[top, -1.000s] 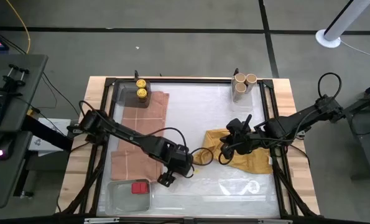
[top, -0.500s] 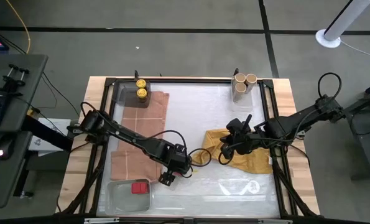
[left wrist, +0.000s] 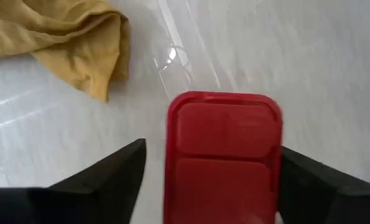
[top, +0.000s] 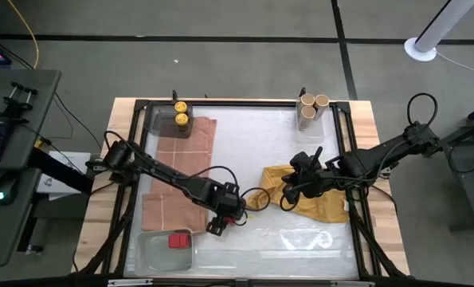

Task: Sort spices by type
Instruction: Put the red seasoning can into the gray bin

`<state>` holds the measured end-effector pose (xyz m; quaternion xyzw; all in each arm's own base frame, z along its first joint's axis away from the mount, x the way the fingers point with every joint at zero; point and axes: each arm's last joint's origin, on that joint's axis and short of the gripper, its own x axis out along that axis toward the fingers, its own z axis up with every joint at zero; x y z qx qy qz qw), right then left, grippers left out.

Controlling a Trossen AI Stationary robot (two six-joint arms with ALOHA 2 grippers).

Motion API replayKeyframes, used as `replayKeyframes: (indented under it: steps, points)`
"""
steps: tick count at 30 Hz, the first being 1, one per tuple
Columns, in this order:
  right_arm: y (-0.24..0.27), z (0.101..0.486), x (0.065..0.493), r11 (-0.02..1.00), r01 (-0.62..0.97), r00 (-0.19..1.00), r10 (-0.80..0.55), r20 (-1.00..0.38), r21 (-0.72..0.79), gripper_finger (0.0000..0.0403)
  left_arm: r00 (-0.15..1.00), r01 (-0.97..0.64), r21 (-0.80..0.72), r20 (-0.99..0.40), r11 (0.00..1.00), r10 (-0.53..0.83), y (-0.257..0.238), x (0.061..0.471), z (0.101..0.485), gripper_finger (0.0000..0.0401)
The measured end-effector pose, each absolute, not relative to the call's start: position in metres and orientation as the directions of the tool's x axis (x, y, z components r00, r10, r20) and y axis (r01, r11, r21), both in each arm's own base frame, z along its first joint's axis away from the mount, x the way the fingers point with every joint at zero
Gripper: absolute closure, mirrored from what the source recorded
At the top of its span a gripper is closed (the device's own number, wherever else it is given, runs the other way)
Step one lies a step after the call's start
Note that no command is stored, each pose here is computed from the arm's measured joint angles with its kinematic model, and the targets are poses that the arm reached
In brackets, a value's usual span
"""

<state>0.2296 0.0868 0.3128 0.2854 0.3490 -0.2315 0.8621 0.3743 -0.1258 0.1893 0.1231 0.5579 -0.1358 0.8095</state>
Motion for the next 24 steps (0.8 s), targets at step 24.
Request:
replayKeyframes:
  steps: [24]
  points:
    - [0.087,0.313,0.230,0.769,0.568,0.648,-0.198,-0.735,0.293,0.0402,0.513,0.044,-0.238,-0.828,0.970,-0.226,-0.186,0.185,0.377,0.0218]
